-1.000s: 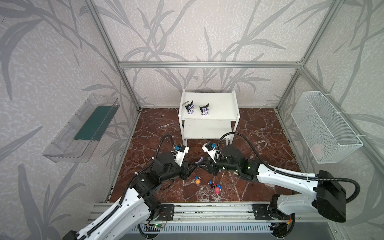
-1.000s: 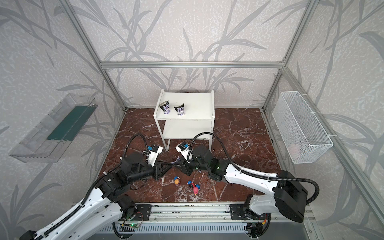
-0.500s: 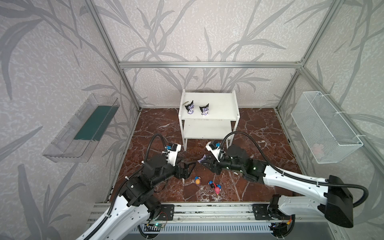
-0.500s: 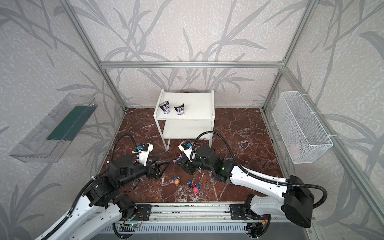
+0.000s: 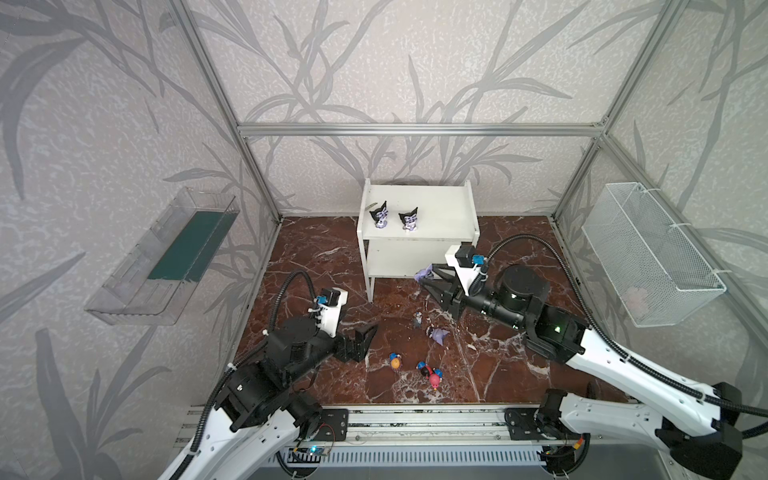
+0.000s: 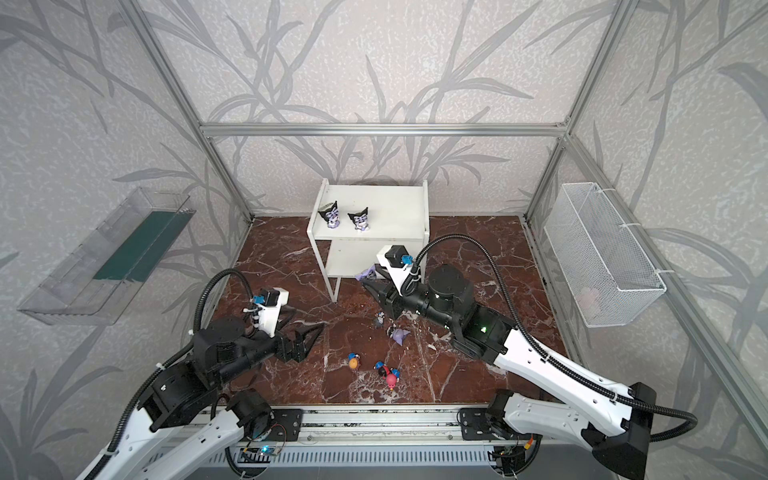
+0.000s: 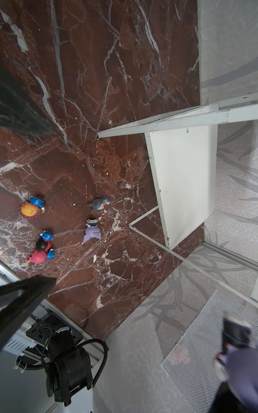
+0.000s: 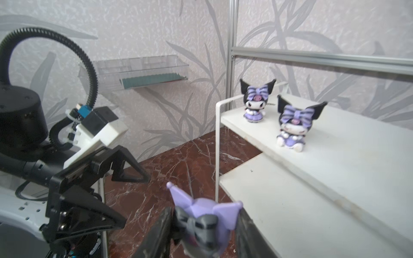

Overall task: Place and organize the plastic toys onto the shelf
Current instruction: 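Open and withdraw the left gripper while the right gripper carries the Kuromi shelfward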

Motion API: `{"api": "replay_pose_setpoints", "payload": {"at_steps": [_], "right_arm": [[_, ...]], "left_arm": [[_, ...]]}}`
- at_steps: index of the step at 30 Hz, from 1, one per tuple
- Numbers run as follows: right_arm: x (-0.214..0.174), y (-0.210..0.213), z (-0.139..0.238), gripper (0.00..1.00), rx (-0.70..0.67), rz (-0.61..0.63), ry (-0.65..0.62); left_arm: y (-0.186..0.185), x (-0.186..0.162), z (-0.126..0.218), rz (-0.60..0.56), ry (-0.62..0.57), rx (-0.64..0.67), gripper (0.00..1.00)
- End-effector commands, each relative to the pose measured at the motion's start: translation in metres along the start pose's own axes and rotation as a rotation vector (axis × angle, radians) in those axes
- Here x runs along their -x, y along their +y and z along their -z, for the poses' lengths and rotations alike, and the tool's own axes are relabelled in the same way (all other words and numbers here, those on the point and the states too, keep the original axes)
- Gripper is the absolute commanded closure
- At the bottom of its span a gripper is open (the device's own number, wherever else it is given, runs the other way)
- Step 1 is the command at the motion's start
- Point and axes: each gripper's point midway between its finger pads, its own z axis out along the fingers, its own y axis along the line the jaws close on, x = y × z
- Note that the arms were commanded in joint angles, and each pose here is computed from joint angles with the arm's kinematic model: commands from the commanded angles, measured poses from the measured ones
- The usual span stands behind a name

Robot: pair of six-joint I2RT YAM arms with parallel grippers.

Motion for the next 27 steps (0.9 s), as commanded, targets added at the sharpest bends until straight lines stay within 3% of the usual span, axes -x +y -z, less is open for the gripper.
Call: {"api": "replay_pose_setpoints", "payload": {"at_steps": [1,15,27], "right_arm": [[0.023,-0.021,-0.001,0.68,-0.093,0.054,-0.034],[0.035,-0.087,-0.038,0.68,-0.255,0.019,-0.104],[0.037,-0.114,-0.039,0.68,-0.335,-0.059,-0.174]], "left_arm": [[0.000,0.002,0.012,-0.021,-0.028,-0.002,0.01],[-0.001,0.005,0.020,-0.007,-0.069,-0.015,0.01],[-0.001,0.005,0.019,-0.008,-0.070,-0.019,0.01]]}}
